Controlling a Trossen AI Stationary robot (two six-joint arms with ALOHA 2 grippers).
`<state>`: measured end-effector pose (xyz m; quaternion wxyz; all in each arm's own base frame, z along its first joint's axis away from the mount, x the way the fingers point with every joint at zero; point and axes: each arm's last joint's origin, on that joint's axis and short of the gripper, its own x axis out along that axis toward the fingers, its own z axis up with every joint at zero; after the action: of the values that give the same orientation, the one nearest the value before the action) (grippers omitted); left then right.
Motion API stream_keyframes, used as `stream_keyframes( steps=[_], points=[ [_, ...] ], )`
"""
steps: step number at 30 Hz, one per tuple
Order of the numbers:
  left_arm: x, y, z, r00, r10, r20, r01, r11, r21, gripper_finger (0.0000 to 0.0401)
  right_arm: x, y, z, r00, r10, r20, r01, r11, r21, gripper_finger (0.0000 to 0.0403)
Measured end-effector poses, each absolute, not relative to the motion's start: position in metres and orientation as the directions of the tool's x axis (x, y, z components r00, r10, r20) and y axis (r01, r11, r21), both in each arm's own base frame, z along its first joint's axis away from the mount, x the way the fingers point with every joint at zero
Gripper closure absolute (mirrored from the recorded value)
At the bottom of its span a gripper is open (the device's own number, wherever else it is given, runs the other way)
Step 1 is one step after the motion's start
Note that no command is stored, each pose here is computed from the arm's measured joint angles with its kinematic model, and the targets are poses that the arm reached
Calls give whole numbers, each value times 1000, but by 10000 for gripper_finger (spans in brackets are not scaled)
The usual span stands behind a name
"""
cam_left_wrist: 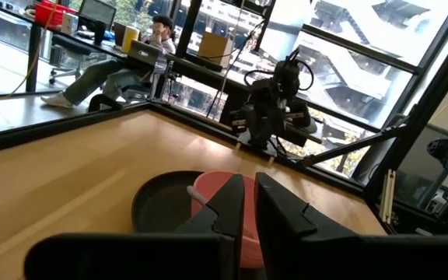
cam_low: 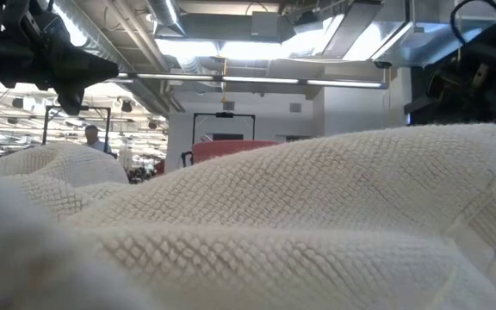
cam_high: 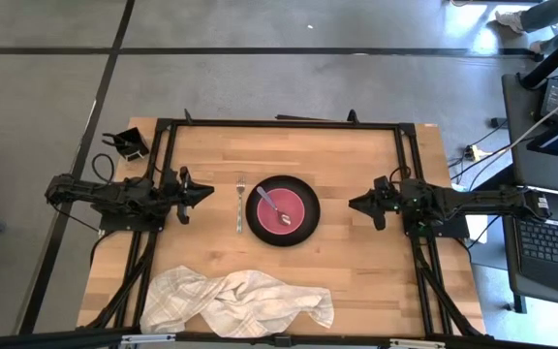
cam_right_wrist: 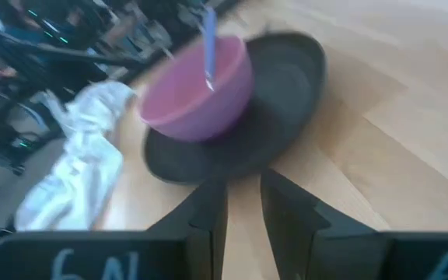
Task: Set table place
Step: Return to Home Position
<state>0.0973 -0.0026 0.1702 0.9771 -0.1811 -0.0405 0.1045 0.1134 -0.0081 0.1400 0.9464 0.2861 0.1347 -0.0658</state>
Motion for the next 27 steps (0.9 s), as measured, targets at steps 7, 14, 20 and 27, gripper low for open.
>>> stream_keyframes(
  steps=[7,14,20,27],
  points=[
    [97,-3,170,975,219,42,-189,913,-363,374,104,-4,159,996,-15,-84,50,904,424,323],
    [97,-3,170,975,219,42,-190,912,-363,374,97,-1,169,999,8,34,-17,963,268,323],
    [97,-3,170,975,219,42,-189,913,-363,374,98,-1,167,1000,6,20,-10,979,202,323],
    [97,-3,170,975,219,42,-189,913,-363,374,98,-1,167,1000,6,20,-12,956,295,323]
  ],
)
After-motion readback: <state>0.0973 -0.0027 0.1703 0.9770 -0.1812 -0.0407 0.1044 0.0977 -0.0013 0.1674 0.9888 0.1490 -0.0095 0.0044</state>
